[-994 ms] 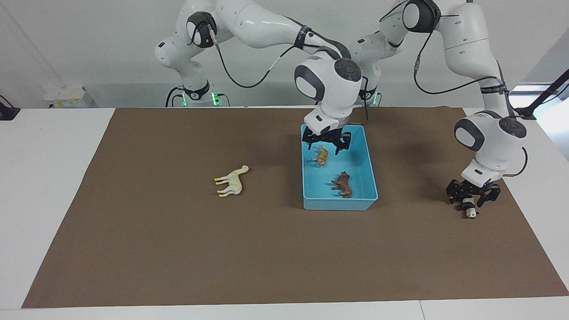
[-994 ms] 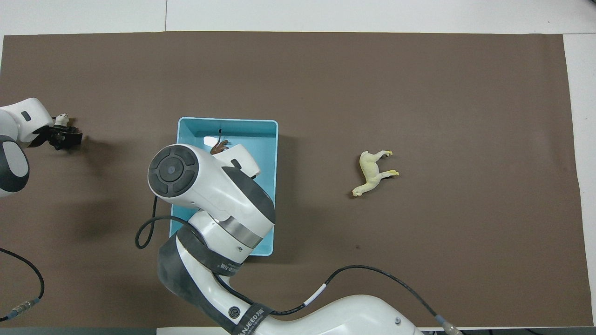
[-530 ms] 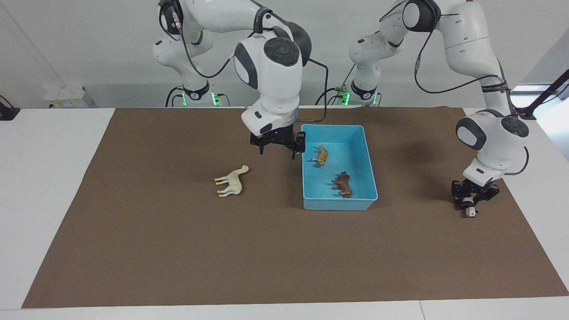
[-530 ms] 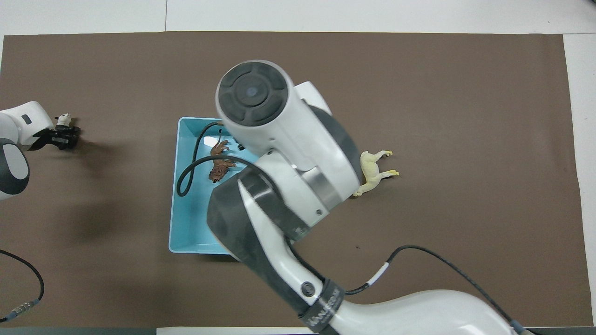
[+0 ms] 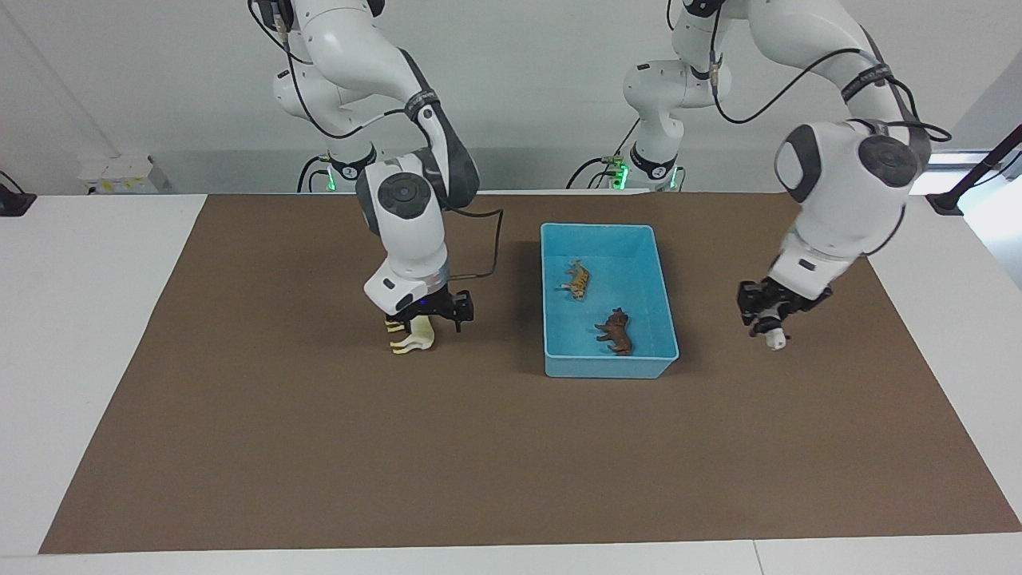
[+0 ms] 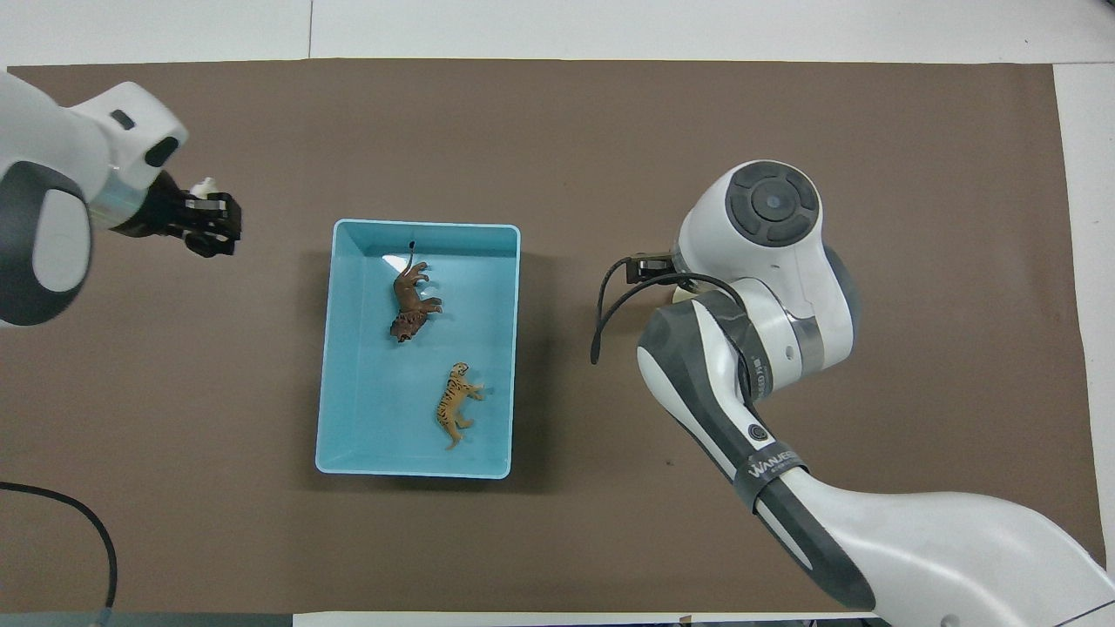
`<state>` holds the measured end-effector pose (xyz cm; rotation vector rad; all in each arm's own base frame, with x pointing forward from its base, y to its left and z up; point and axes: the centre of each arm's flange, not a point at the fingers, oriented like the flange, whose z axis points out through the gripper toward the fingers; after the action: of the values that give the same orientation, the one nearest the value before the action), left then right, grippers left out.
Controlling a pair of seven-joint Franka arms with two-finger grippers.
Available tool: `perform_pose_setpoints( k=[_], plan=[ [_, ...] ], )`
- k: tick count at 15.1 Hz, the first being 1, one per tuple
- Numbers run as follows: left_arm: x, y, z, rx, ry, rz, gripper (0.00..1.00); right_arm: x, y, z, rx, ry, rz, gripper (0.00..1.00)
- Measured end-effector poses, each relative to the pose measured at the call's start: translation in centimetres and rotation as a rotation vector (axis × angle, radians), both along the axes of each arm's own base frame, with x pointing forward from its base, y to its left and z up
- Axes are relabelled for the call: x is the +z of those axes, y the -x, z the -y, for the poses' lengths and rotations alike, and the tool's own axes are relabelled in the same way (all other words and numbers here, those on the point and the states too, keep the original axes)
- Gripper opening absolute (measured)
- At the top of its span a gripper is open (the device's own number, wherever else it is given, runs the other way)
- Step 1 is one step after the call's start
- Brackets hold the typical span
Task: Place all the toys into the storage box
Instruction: 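Lower the black-and-white cow into the box and open the left gripper, then carry the cream horse toward the box while the left gripper withdraws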
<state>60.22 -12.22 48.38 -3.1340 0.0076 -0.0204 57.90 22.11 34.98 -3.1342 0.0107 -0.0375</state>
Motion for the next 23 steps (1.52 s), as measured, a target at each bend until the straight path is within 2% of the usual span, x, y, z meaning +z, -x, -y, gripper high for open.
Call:
perform_pose_setpoints(
  k=[3, 6, 7, 10, 11, 12, 13, 15, 17, 19, 21, 23],
  plan=[
    [-2.3, 5.0, 10.9, 0.068, -0.009, -0.021, 0.53, -1.3, 1.4, 1.1, 0.006, -0.008, 0.013, 1.00],
    [-5.9, 8.7, 14.2, 0.058, -0.018, -0.033, 0.53, -3.6, 2.6, 1.0, 0.015, -0.019, 0.050, 1.00],
    [-6.3, 9.0, 14.0, 0.059, -0.019, -0.034, 0.59, -4.4, 2.9, 1.0, 0.020, -0.018, 0.055, 1.00],
    [-5.5, 9.0, 13.3, 0.070, -0.011, -0.016, 0.91, -5.8, 3.0, 1.2, 0.035, -0.015, 0.057, 1.00],
    [-5.2, 9.0, 13.3, 0.069, -0.008, -0.009, 1.00, -5.8, 3.0, 1.2, 0.035, -0.014, 0.057, 0.94],
    [-4.9, 9.1, 13.3, 0.069, -0.005, -0.004, 1.00, -5.8, 3.0, 1.2, 0.034, -0.014, 0.057, 0.94],
    [-4.5, 9.1, 13.2, 0.070, -0.002, 0.002, 1.00, -5.8, 3.0, 1.2, 0.034, -0.014, 0.057, 0.89],
    [-2.9, 8.7, 12.5, 0.084, 0.006, 0.021, 1.00, -5.8, 3.0, 1.4, 0.032, -0.012, 0.052, 0.67],
    [0.5, 7.8, 9.8, 0.125, 0.012, 0.039, 1.00, -5.8, 2.9, 1.6, 0.028, -0.007, 0.035, 0.48],
    [5.2, 7.3, 5.3, 0.156, 0.009, 0.045, 1.00, -5.5, 2.8, 1.6, 0.027, -0.002, 0.020, 0.48],
    [9.4, 7.7, 1.8, 0.167, -0.004, 0.019, 1.00, -4.0, 2.2, 1.0, 0.022, 0.003, -0.005, 0.48],
    [13.4, 8.0, -0.7, 0.151, -0.013, -0.005, 1.00, 1.0, 0.9, -1.4, -0.007, 0.006, -0.039, 0.48]
  ],
)
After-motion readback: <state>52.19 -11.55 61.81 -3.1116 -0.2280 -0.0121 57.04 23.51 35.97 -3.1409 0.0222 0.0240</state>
